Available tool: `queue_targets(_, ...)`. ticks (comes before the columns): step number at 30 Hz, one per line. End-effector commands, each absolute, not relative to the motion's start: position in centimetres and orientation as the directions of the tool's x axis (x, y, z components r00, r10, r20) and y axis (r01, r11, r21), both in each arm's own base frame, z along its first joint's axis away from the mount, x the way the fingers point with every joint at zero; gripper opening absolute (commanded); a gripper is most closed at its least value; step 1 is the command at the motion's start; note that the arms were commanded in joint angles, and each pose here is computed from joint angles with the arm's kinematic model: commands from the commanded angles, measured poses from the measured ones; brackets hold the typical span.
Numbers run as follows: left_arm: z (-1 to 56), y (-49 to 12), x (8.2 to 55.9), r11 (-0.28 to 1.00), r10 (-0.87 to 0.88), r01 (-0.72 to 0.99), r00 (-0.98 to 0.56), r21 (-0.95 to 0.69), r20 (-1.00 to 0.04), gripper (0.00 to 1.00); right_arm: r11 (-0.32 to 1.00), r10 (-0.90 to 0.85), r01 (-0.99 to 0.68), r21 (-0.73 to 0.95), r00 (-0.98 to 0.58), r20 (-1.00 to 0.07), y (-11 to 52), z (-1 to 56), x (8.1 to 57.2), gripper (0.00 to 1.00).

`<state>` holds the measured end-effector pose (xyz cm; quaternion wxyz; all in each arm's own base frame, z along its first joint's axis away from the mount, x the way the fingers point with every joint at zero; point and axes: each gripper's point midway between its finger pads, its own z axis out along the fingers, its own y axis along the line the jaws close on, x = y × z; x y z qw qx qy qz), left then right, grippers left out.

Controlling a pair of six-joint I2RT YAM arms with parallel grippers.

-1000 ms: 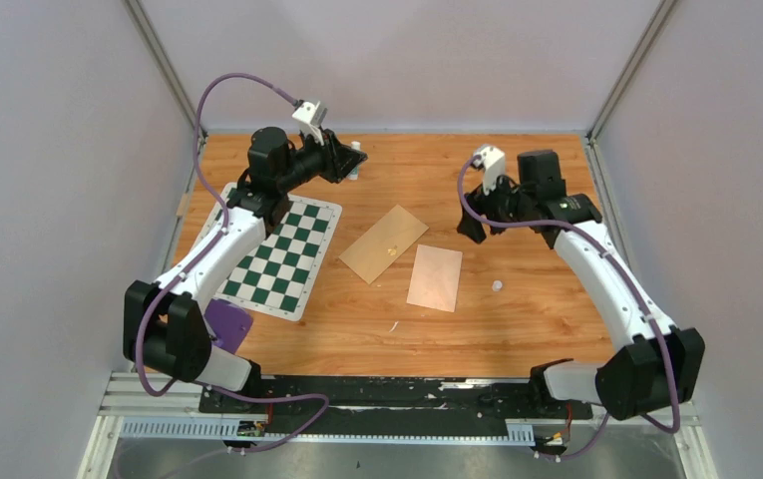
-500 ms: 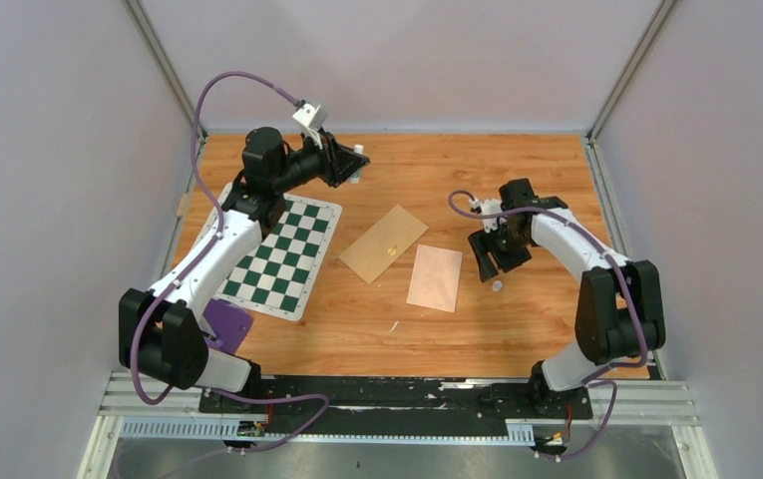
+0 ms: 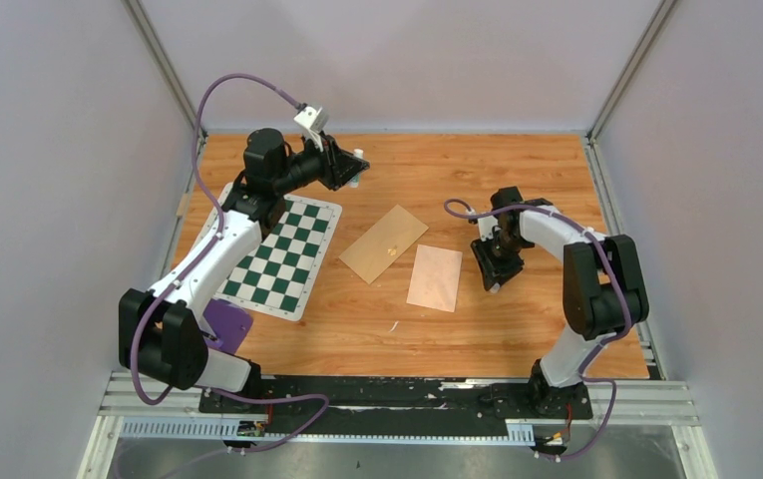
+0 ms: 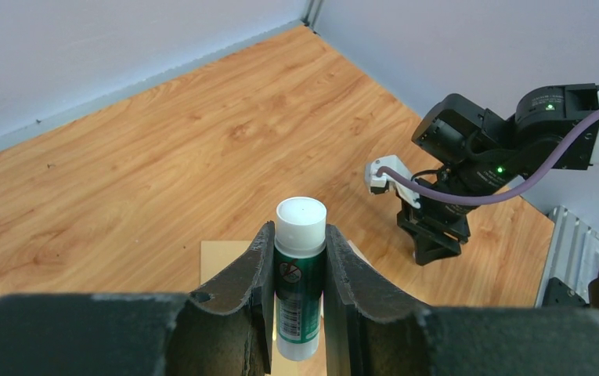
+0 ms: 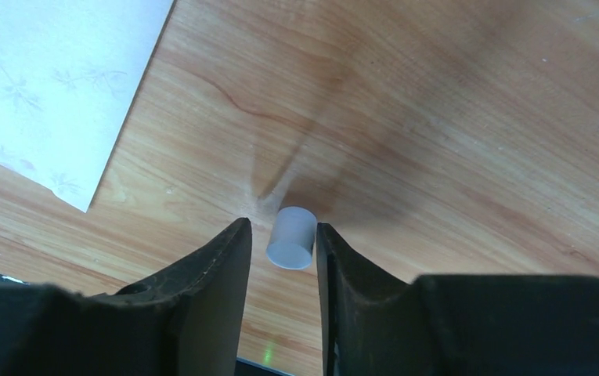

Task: Place the letter into the envelope and seal it
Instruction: Adjust the solid glue cap at the center of the board.

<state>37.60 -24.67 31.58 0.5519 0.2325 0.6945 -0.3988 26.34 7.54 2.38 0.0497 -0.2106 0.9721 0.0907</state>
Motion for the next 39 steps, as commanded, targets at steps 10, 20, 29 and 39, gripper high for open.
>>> queue_targets(10,33.3,-24.4,37.1,0.572,-0.125,0.780,-0.223,-0.254,-0.967,0.00,0.875,-0.305,-0.370,0.311,-0.922,-0.239,10.9,5.6,27.9,0.15)
queue_targets(20,33.1,-24.5,37.1,0.569,-0.128,0.773,-0.252,-0.279,-0.959,0.00,0.844,-0.227,-0.427,0.324,-0.832,-0.506,12.3,7.0,31.9,0.18)
queue_targets(29,33.3,-24.4,37.1,0.576,-0.117,0.771,-0.252,-0.273,-0.961,0.00,0.857,-0.294,-0.513,0.044,-0.558,-0.776,11.0,8.5,35.9,0.19)
queue_targets(39,33.0,-24.3,37.3,0.588,-0.129,0.758,-0.259,-0.284,-0.957,0.00,0.864,-0.358,-0.503,-0.021,-0.585,-0.728,10.6,4.8,34.6,0.24)
